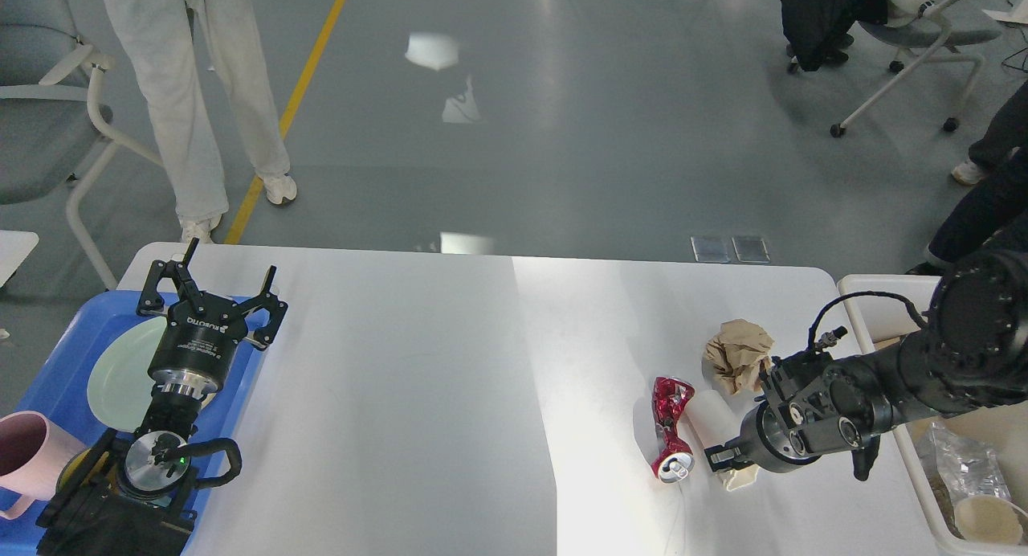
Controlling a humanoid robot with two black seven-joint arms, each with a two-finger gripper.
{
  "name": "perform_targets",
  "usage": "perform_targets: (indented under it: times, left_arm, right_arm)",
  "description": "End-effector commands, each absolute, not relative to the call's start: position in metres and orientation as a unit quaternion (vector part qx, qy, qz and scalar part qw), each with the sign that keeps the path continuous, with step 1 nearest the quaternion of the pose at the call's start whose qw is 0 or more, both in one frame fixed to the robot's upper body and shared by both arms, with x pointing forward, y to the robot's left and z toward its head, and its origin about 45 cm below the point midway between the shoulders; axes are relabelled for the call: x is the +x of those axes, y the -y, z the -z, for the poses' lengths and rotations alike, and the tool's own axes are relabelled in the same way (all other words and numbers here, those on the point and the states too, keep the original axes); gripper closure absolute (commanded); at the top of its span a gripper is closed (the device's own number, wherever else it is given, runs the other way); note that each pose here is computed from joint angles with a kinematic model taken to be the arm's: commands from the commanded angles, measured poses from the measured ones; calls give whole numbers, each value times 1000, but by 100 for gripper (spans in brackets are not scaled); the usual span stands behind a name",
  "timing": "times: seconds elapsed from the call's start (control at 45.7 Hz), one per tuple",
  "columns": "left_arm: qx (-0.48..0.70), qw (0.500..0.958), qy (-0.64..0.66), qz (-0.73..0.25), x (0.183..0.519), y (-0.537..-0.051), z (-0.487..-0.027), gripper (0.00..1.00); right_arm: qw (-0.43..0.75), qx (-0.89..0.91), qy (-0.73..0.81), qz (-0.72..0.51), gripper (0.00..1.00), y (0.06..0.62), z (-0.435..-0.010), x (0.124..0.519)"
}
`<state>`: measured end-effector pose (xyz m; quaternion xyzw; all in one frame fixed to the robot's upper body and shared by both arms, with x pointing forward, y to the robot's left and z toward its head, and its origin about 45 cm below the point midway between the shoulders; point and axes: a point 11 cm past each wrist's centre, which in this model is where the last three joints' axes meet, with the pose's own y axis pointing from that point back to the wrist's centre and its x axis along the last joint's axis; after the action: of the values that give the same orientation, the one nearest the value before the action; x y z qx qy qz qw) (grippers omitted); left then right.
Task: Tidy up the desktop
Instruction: 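Lower the right gripper to the second white paper cup and grasp it, then carry the paper cup into the white bin and release it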
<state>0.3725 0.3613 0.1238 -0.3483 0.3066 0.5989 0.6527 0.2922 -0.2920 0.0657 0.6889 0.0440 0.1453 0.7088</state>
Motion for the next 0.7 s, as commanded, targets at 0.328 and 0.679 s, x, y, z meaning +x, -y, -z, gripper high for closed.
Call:
perform_targets:
  times: [0.328, 0.679]
  left_arm:
    - [-348, 653, -306, -599, 373, -362, -124, 3]
    - [-348, 653, -306, -599, 373, -362, -124, 3]
  right_arm:
    - [713, 691, -24, -113, 100, 309, -92, 297]
    - [718, 693, -21, -59, 100, 318, -169, 314]
